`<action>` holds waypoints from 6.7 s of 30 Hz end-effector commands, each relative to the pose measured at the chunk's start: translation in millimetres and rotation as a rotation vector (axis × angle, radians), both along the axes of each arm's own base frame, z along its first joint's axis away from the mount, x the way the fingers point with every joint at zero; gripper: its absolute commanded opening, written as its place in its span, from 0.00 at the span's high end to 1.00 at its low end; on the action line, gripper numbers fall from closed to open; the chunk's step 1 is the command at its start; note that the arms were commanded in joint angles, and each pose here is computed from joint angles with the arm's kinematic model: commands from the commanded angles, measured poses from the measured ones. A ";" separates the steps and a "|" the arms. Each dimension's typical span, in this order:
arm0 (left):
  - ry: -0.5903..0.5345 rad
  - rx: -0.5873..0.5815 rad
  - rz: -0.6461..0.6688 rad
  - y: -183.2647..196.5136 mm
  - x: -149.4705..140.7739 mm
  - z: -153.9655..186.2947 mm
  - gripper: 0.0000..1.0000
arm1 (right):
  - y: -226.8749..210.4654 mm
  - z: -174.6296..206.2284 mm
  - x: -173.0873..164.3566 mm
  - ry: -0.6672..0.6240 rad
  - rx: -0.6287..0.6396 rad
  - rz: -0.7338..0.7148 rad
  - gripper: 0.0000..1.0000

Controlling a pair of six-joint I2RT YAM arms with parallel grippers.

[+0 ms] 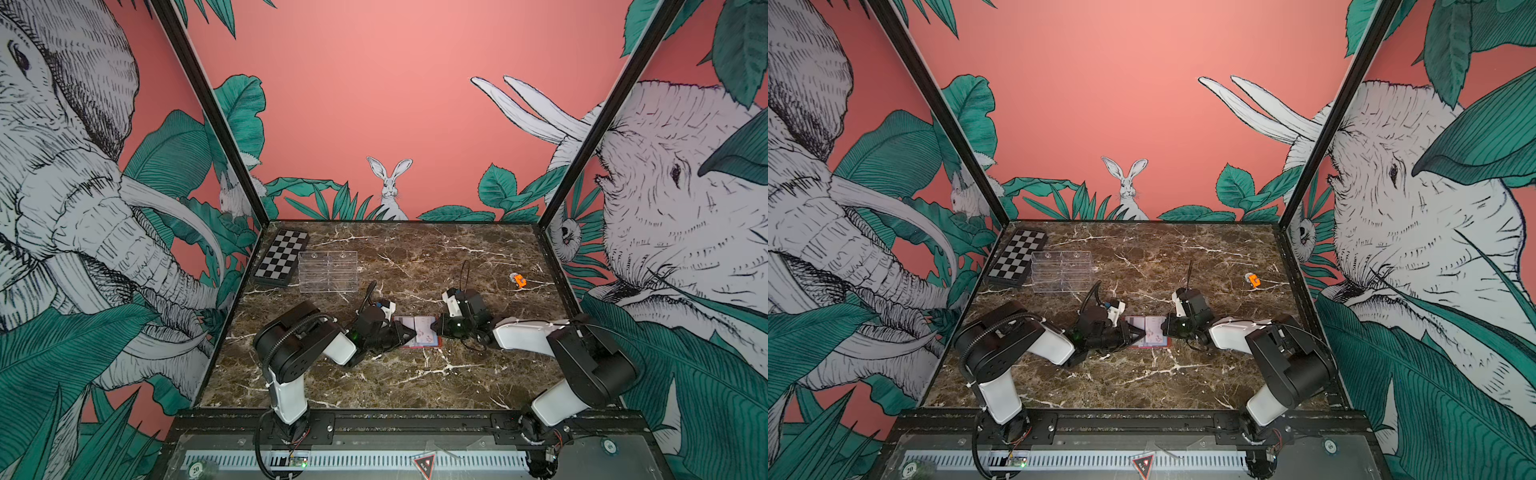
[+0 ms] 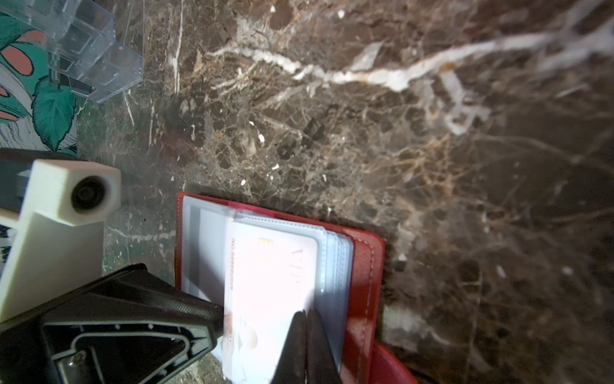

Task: Take the credit cards out of the card holder
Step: Take out the credit card from the card slot, then pass the credit card, then pick up the storage box from the top-left of the table.

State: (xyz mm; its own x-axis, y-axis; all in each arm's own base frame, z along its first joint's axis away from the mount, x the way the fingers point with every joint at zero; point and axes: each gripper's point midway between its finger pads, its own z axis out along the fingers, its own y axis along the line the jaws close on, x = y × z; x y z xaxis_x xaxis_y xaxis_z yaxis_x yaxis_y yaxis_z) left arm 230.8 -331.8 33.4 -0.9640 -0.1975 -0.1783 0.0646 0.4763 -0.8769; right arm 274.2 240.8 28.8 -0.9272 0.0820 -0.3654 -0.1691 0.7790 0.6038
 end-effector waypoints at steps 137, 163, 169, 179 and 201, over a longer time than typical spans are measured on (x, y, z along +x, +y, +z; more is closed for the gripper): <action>-0.170 -0.643 -0.137 -65.7 72.6 272.6 1.00 | -48.2 274.2 72.6 -0.430 0.566 -0.040 0.55; -0.251 -0.559 -0.081 -40.8 83.8 269.5 0.29 | -39.2 279.4 46.5 -0.402 0.545 0.011 1.00; -0.445 -0.007 0.025 17.6 95.8 246.3 0.06 | -39.9 282.3 38.8 -0.439 0.497 0.056 1.00; -0.618 0.636 0.084 116.3 116.6 248.7 0.02 | -42.7 292.6 24.9 -0.549 0.432 0.123 1.00; -0.263 1.068 0.159 275.0 207.9 164.9 0.32 | -42.5 284.9 38.5 -0.499 0.378 0.112 1.00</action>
State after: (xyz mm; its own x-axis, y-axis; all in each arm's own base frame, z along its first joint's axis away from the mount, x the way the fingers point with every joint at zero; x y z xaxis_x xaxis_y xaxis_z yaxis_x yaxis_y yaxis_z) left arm 430.3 -59.1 193.0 -0.8565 0.0612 -0.5126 0.0411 0.9979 0.0506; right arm 309.2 196.8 301.8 -0.6948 0.2064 -0.6889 -0.5365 0.4893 0.6876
